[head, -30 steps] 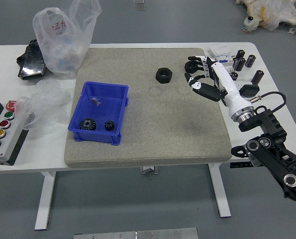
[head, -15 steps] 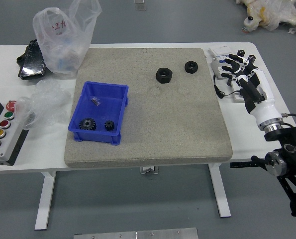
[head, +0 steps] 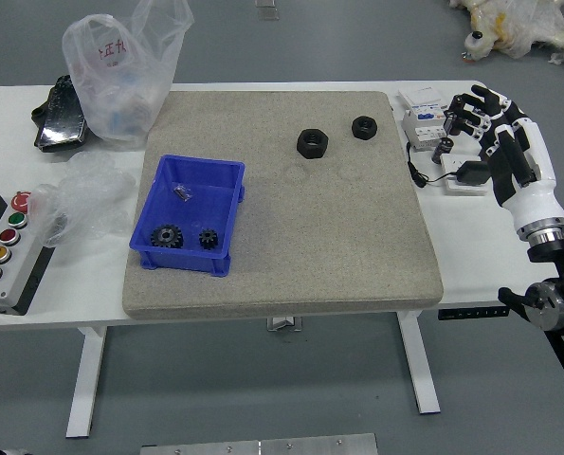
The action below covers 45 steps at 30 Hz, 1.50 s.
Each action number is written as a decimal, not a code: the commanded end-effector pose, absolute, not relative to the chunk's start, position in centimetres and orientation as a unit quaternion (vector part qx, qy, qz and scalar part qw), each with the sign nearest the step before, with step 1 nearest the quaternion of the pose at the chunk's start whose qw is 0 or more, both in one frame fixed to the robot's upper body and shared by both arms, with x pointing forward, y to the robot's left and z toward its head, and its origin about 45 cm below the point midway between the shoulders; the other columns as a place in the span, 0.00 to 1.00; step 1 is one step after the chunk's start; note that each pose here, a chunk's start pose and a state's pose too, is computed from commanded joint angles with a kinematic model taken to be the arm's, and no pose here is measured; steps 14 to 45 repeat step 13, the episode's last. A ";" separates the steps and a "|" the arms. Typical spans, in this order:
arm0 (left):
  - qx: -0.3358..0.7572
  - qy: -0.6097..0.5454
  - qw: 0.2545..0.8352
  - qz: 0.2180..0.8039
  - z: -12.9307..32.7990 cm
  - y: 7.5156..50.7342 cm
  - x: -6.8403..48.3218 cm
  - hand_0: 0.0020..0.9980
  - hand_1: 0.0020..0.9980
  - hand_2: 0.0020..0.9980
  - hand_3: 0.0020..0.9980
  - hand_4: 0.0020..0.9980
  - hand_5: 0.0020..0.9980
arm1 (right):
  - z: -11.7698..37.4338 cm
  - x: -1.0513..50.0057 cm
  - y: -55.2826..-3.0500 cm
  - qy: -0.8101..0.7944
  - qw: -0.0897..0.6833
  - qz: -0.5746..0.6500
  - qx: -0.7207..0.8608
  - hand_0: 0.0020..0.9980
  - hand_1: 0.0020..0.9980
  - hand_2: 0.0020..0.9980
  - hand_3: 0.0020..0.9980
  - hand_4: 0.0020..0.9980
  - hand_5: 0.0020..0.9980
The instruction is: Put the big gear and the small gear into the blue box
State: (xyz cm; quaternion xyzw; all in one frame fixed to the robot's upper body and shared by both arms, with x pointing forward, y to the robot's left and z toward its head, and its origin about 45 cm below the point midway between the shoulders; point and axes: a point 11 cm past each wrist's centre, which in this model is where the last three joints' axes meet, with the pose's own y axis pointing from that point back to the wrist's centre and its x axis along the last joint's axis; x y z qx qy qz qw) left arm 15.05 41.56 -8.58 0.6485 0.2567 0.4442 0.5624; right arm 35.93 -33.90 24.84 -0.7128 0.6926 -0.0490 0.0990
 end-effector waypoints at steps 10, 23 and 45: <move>0.654 0.262 0.557 0.439 -8.4 41.8 15.2 0.74 0.74 0.72 0.69 0.68 0.50 | 25.0 35.7 -34.8 0.702 0.103 -0.051 -0.703 0.75 0.73 0.75 0.71 0.82 0.62; 0.653 0.260 0.559 0.440 -8.4 41.7 15.3 0.75 0.74 0.72 0.69 0.69 0.50 | 25.0 35.7 -34.9 0.704 0.104 -0.050 -0.701 0.75 0.73 0.75 0.71 0.82 0.62; 0.653 0.260 0.559 0.440 -8.4 41.7 15.3 0.75 0.74 0.72 0.69 0.69 0.50 | 25.0 35.7 -34.9 0.704 0.104 -0.050 -0.701 0.75 0.73 0.75 0.71 0.82 0.62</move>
